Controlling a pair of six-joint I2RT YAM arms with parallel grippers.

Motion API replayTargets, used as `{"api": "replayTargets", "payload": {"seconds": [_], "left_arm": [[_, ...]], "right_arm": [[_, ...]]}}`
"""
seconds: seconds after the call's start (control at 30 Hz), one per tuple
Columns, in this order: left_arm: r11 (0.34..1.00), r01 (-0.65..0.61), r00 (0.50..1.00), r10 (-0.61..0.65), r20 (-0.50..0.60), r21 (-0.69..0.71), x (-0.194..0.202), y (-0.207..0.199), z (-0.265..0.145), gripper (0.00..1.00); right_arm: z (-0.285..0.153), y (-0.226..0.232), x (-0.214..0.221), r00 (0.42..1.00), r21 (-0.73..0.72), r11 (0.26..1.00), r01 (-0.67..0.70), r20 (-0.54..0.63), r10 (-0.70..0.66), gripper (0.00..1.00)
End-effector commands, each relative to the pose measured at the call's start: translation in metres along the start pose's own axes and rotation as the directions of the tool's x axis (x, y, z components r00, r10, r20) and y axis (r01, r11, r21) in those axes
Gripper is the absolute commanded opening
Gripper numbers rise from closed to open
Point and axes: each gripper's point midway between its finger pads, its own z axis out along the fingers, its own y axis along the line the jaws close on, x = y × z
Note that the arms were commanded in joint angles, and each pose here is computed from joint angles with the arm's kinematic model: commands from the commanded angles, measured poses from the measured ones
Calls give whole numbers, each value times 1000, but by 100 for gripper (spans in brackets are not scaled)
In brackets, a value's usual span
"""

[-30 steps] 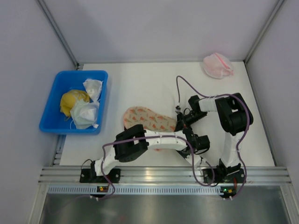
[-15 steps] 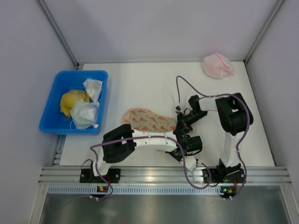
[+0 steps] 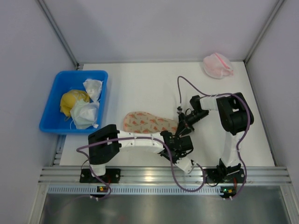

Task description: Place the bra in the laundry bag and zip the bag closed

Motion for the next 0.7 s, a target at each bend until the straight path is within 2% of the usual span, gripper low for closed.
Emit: {"api": "replayTargets", "payload": {"seconds": [0.0,0.03,0.1,0.13,0.2,0.23,0.3,0.37,0.5,0.67], "left_arm": [[992,79,997,-81,19,96,3,-27,-6,0],[994,95,995,-97,36,54,0,-13,-5,0],[987,159,986,-158,58,-6,0,21,-8,0],[982,187,980,-183,79,-37,-2,35,-9,0],[971,226,970,-218,104,-74,-1,63,-11,0],[969,233,969,-223,110,-82,-1,70,-12,0],[962,245,966,-232,115,-121,1,92,-13,0],[957,253,964,-236,125,-146,0,107,-13,0],[950,254,963,-231,138,-183,-2,127,-12,0],[940,270,958,-241,155,-207,-7,143,-8,0]], "right_arm": [[-30,8,-47,976,39,989,146,159,-150,10],[-33,11,-47,973,42,987,156,166,-161,28],[-38,12,-46,973,46,988,150,173,-156,45],[-41,13,-46,969,58,986,155,184,-163,60],[-49,12,-46,967,66,987,143,202,-154,72],[-53,14,-45,964,68,987,147,215,-158,83],[-60,13,-43,963,58,990,131,230,-141,90],[-62,16,-40,964,40,991,131,228,-136,90],[-53,17,-35,967,5,992,124,221,-122,84],[-40,18,-33,973,-1,991,133,189,-131,66]]}}
